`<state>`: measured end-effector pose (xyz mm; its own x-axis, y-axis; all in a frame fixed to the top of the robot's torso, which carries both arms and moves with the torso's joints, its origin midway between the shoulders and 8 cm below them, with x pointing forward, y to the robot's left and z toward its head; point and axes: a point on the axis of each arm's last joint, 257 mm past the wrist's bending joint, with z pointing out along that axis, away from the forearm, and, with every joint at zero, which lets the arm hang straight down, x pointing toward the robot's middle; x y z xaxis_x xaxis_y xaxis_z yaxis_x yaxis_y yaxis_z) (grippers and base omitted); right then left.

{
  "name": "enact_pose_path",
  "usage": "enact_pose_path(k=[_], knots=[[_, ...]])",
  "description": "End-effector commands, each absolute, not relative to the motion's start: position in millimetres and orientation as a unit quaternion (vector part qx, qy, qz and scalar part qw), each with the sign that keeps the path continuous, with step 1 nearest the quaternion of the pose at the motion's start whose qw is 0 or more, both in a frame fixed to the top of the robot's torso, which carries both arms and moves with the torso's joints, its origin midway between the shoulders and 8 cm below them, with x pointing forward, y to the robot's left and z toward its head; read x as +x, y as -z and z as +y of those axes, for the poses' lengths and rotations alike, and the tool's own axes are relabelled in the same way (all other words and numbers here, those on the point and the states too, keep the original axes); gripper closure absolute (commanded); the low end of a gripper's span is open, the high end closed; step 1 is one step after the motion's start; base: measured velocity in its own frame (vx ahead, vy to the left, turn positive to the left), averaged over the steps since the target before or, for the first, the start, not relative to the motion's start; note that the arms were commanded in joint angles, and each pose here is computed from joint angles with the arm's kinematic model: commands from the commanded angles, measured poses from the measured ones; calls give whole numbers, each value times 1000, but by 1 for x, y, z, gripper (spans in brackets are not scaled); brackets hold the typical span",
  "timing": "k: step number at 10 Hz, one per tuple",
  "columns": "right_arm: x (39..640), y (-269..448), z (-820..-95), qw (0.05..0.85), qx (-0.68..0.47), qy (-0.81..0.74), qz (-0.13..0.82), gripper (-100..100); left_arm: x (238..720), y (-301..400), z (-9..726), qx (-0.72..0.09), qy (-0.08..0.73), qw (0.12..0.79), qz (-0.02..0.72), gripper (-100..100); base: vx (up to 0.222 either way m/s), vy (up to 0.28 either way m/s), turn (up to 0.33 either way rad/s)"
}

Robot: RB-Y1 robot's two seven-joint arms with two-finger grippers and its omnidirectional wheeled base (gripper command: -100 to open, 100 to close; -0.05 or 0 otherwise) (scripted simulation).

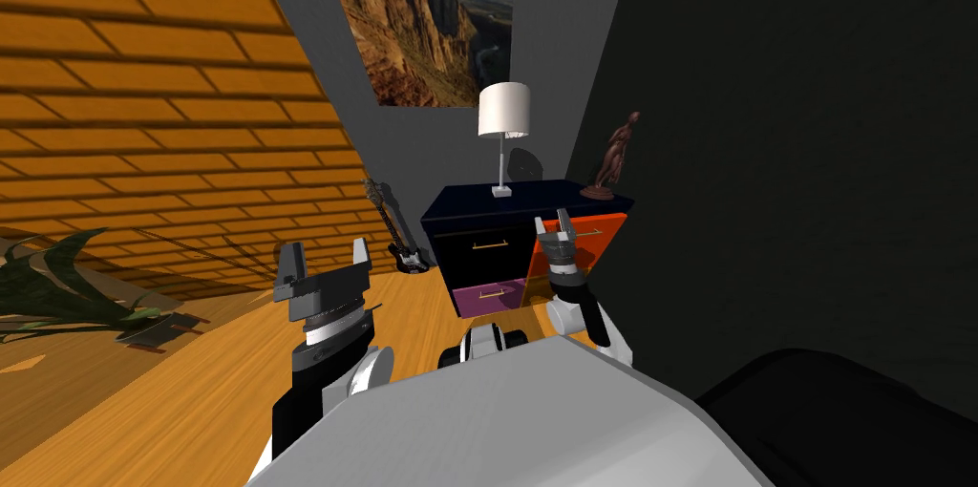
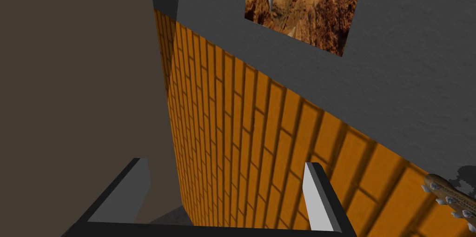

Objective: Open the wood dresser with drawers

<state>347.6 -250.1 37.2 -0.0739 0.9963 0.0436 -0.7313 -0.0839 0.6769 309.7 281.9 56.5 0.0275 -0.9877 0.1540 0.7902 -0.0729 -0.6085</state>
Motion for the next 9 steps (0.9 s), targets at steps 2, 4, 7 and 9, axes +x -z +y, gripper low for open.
enact_pose_path(k=[2,4,7,9], knots=[[352,-32,-248,572,284,-734,231,-100,310,-57,282,-284,675,658,174,0,-2,20,15],[355,-29,-247,543,296,-755,218,-100,310,-57,282,-284,675,658,174,0,-8,15,11],[360,-24,-246,482,320,-794,189,-100,310,-57,282,-284,675,658,174,0,-4,17,14],[363,-20,-245,447,332,-813,171,-100,310,-57,282,-284,675,658,174,0,-6,18,11]])
